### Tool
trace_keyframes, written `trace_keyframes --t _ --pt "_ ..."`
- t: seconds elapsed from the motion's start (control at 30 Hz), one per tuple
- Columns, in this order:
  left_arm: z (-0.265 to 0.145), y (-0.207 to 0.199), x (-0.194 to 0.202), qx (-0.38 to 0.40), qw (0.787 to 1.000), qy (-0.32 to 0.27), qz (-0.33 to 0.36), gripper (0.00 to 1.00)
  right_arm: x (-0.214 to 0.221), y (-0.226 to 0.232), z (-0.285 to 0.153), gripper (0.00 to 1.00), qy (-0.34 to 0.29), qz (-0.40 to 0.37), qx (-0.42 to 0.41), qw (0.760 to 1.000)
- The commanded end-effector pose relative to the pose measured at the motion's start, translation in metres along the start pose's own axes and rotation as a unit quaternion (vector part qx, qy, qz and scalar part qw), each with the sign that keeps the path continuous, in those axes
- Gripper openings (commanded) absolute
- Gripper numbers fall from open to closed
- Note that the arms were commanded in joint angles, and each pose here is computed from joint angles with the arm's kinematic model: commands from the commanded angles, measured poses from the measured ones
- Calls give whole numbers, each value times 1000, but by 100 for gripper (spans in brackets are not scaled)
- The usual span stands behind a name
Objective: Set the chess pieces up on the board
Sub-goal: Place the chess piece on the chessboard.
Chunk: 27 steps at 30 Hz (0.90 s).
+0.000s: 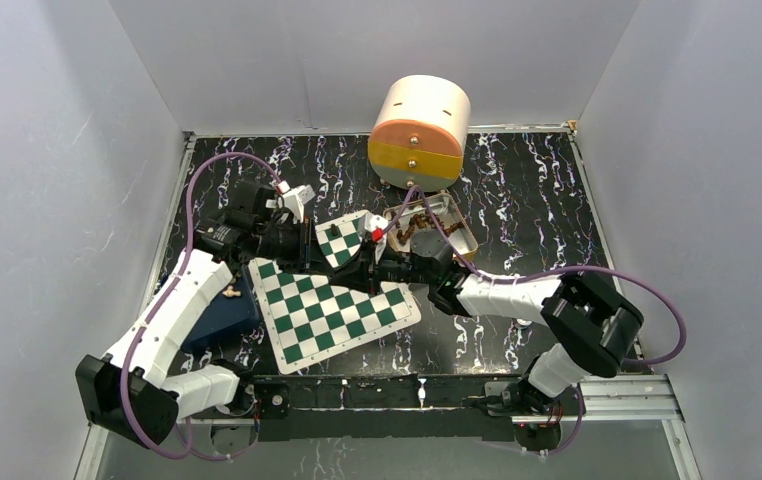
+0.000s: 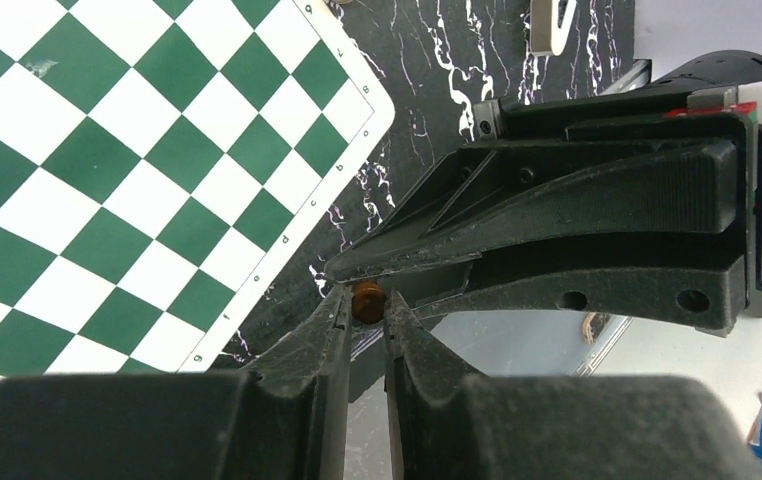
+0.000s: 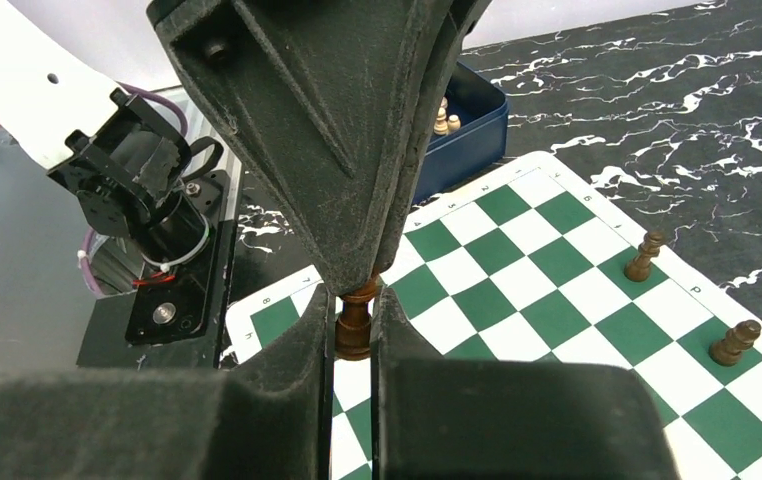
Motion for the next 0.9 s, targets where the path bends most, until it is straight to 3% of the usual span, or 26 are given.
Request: trace_keyframes --t 0.0,0.23,0.37,0.63,0.87 --pt "-4 3 -9 -42 998 -35 24 0 -31 6 8 21 -50 -13 -18 998" --pt "-15 13 -19 -146 985 -88 31 0 -25 16 -17 74 -31 -19 12 999" --pt "-13 27 -27 -231 965 -120 25 0 -24 24 -31 97 -21 -11 21 999" --pt "8 57 -53 -344 927 -148 20 0 -35 30 -54 99 -19 10 93 995" --pt "27 94 -74 -354 924 -142 -36 0 -40 34 -68 99 -29 20 135 990"
Point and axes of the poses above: each gripper's point midway between its finger pads, its own z axis out along the fingers, its own y axis along the line the jaws close on, x = y × z, the point moved 10 cm from there along -z, back along the fingers
